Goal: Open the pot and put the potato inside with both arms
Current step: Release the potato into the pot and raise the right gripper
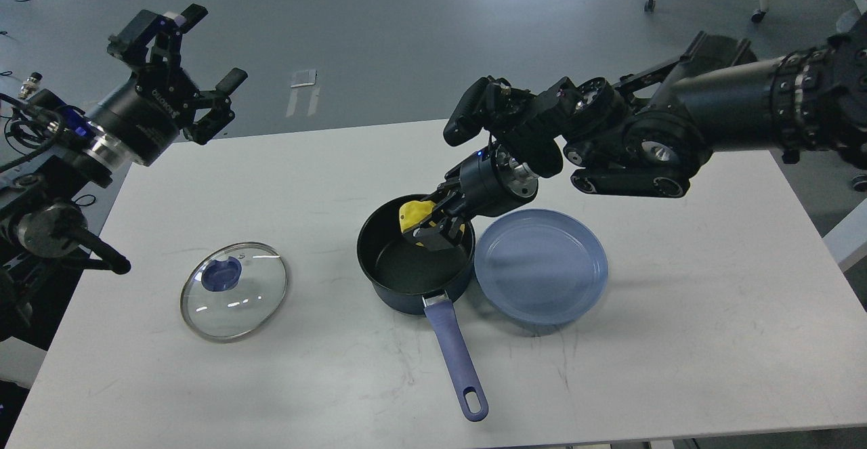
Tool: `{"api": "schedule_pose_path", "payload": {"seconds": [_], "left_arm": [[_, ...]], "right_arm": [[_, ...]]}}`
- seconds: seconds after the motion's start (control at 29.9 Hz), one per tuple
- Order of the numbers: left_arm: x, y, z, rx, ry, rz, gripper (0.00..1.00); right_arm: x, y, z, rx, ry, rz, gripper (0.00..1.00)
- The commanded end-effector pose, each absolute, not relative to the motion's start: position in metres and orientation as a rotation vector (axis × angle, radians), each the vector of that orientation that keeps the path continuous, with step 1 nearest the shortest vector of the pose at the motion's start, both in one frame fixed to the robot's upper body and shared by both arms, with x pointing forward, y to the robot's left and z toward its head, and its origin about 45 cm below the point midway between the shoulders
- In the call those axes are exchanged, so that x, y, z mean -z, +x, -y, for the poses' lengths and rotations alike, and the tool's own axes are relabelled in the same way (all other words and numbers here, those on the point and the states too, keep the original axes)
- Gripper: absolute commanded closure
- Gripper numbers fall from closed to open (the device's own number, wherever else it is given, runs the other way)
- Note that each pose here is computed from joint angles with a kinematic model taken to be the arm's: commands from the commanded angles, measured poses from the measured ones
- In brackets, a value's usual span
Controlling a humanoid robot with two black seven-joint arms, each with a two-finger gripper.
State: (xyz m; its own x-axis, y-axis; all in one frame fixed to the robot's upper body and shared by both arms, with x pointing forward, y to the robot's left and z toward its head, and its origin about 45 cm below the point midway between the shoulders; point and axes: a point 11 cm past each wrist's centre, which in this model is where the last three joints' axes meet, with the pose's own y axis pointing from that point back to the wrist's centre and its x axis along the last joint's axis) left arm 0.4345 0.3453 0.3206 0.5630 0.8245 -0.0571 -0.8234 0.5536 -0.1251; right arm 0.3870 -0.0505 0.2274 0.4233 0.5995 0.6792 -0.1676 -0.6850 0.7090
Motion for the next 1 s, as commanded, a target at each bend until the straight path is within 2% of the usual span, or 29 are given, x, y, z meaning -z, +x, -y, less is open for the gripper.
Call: {"api": "schedule_pose_path", "payload": {"seconds": [0.0, 0.1, 0.17, 0.2, 0.27, 0.3, 0.5, 0.67, 0.77, 0.97], "left_arm": [[-0.321, 0.434, -0.346, -0.975, -0.143, 0.009, 0.02], [-0.321, 0.434, -0.347, -0.976, -0.142, 0.010, 0.02], [-0.322, 0.435, -0.346, -0.974, -0.143, 0.011, 0.02], [-0.322, 0.435, -0.346, -0.974, -0.143, 0.011, 0.02], [-0.321, 0.434, -0.346, -0.975, -0.143, 0.009, 0.02], [-0.322, 0.435, -0.346, -0.974, -0.143, 0.011, 0.02], [-0.322, 0.435, -0.346, -0.974, -0.143, 0.011, 0.02], [-0.322, 0.434, -0.349, -0.980, -0.141, 0.011, 0.02], [-0.317, 0.433, -0.351, -0.986, -0.135, 0.003, 0.02], [-0.295, 0.425, -0.355, -1.006, -0.135, -0.056, 0.02]], "right_arm": [[-0.214, 0.387, 0.053, -1.301, 1.960, -0.349, 0.58], [-0.209, 0.386, 0.054, -1.294, 1.971, -0.341, 0.49], [-0.209, 0.386, 0.053, -1.309, 1.979, -0.327, 0.32], [-0.209, 0.386, 0.053, -1.309, 1.979, -0.327, 0.32], [-0.209, 0.386, 0.053, -1.317, 1.980, -0.319, 0.10], [-0.209, 0.387, 0.053, -1.320, 1.980, -0.315, 0.06], [-0.218, 0.396, 0.059, -1.330, 1.970, -0.279, 0.02], [-0.259, 0.428, 0.082, -1.324, 2.030, -0.031, 0.02], [-0.294, 0.455, 0.110, -1.250, 2.154, 0.293, 0.02], [-0.297, 0.479, 0.192, -0.851, 2.383, 0.937, 0.02]]}}
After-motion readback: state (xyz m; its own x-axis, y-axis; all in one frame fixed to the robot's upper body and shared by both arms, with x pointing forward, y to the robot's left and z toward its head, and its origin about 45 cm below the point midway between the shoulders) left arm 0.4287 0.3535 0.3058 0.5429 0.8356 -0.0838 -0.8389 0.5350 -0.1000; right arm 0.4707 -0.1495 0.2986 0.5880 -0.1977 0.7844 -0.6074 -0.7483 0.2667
